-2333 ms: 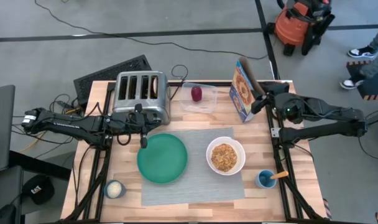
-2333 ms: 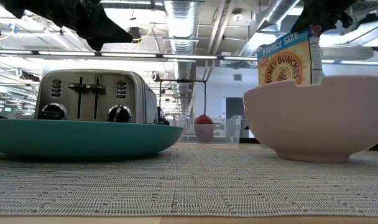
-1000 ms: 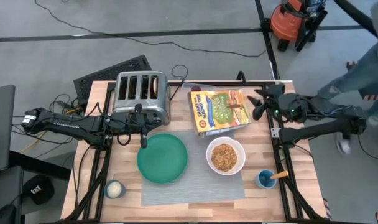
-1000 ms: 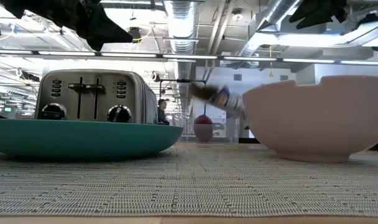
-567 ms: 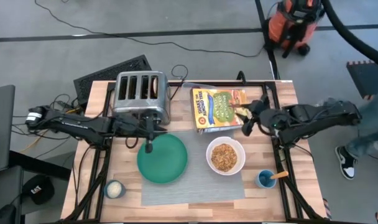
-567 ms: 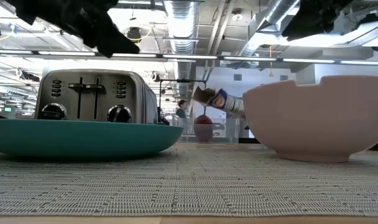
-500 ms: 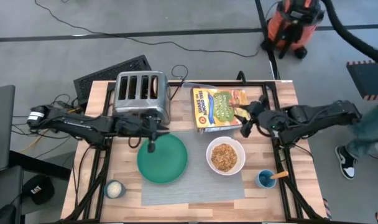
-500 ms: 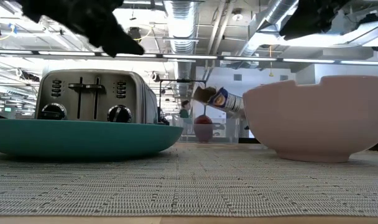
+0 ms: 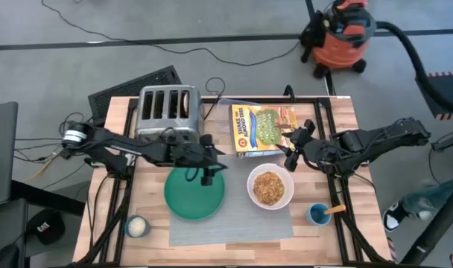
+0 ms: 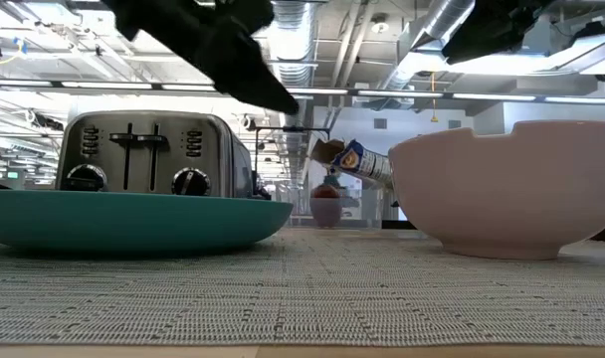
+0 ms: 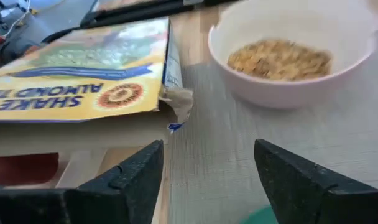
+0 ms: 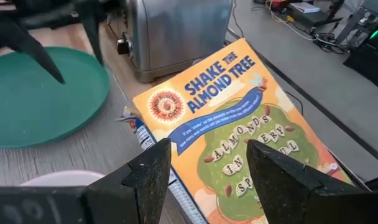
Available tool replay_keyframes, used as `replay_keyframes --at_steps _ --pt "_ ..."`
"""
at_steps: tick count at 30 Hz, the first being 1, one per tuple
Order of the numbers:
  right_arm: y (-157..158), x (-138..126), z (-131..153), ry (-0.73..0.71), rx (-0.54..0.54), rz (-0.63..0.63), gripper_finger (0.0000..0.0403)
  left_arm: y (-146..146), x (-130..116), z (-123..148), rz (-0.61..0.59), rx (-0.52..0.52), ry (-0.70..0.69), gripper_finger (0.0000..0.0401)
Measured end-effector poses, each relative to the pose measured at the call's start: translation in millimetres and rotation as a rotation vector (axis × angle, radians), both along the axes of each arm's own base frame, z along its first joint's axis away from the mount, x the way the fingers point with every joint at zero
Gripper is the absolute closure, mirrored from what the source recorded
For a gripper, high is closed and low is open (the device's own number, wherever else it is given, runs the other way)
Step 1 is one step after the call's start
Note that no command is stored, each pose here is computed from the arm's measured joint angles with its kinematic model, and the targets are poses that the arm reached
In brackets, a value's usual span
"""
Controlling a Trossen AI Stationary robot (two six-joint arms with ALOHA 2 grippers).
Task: Arrange a breakfast setting
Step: Put the cereal box on the top of the table
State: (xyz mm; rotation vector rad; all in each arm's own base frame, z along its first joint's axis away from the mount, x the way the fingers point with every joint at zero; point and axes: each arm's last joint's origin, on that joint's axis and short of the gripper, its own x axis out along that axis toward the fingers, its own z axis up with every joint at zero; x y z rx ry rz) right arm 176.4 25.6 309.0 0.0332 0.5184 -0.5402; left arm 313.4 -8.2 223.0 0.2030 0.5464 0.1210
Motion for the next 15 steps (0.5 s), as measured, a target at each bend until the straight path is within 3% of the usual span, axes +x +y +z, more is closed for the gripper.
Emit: replay_keyframes --at_steps 7,15 --pt "0.0 0.1 -0.4 0.004 -0.002 0.001 0.0163 1.3 42.9 -23.7 0.040 0.072 0.067 0.0165" --pt "1.2 -0.1 -0.4 0.004 -0.003 0.007 0.0163 11.5 62.1 -38.3 0.084 0.117 0.104 0.0181"
